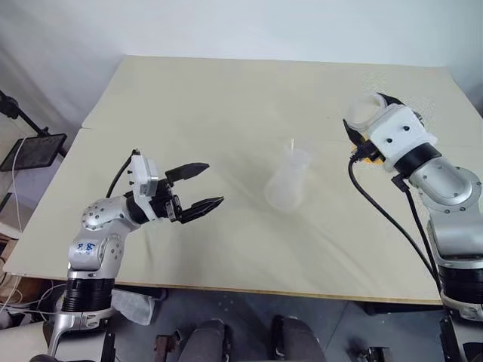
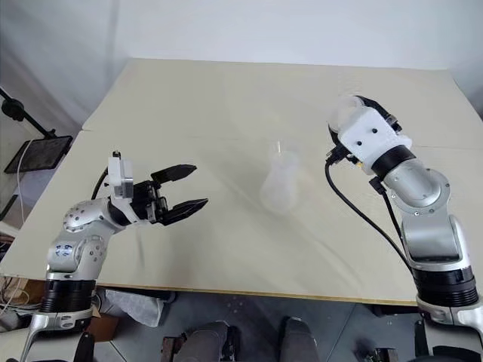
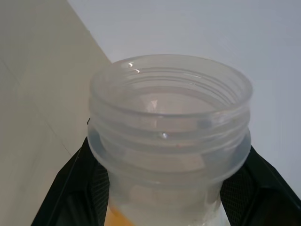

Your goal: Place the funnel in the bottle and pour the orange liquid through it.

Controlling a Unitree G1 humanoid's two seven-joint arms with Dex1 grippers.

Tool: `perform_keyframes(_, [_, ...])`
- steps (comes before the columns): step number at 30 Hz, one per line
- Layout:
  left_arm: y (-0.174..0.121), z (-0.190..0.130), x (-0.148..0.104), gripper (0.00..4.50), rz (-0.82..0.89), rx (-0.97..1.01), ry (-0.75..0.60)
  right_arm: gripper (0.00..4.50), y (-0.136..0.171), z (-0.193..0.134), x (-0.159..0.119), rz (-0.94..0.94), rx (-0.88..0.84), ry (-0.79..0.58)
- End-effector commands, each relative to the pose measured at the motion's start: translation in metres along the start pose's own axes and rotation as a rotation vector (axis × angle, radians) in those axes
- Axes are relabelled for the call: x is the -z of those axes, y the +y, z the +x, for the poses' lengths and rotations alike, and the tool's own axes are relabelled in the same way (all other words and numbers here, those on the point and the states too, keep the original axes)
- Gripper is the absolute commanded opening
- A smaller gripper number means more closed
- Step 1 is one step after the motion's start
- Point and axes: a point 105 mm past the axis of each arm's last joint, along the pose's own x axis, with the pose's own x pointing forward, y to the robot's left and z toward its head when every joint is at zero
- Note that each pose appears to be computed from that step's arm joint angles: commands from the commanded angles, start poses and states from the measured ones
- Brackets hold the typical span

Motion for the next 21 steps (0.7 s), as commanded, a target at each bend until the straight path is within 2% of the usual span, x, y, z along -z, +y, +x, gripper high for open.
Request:
perform_keyframes(1, [-0.002, 0.004, -0.008, 4.50, 0.041, 0.014, -0.021, 2.56, -0.008, 0.002, -0.028, -0.099, 0.060, -0.094])
perform_keyframes(21, [-0.001, 0.007, -0.010, 4.50, 0.042, 0.019, -0.028, 2.56, 0.012, 0.012, -0.041, -0.416, 0.045, -0.180])
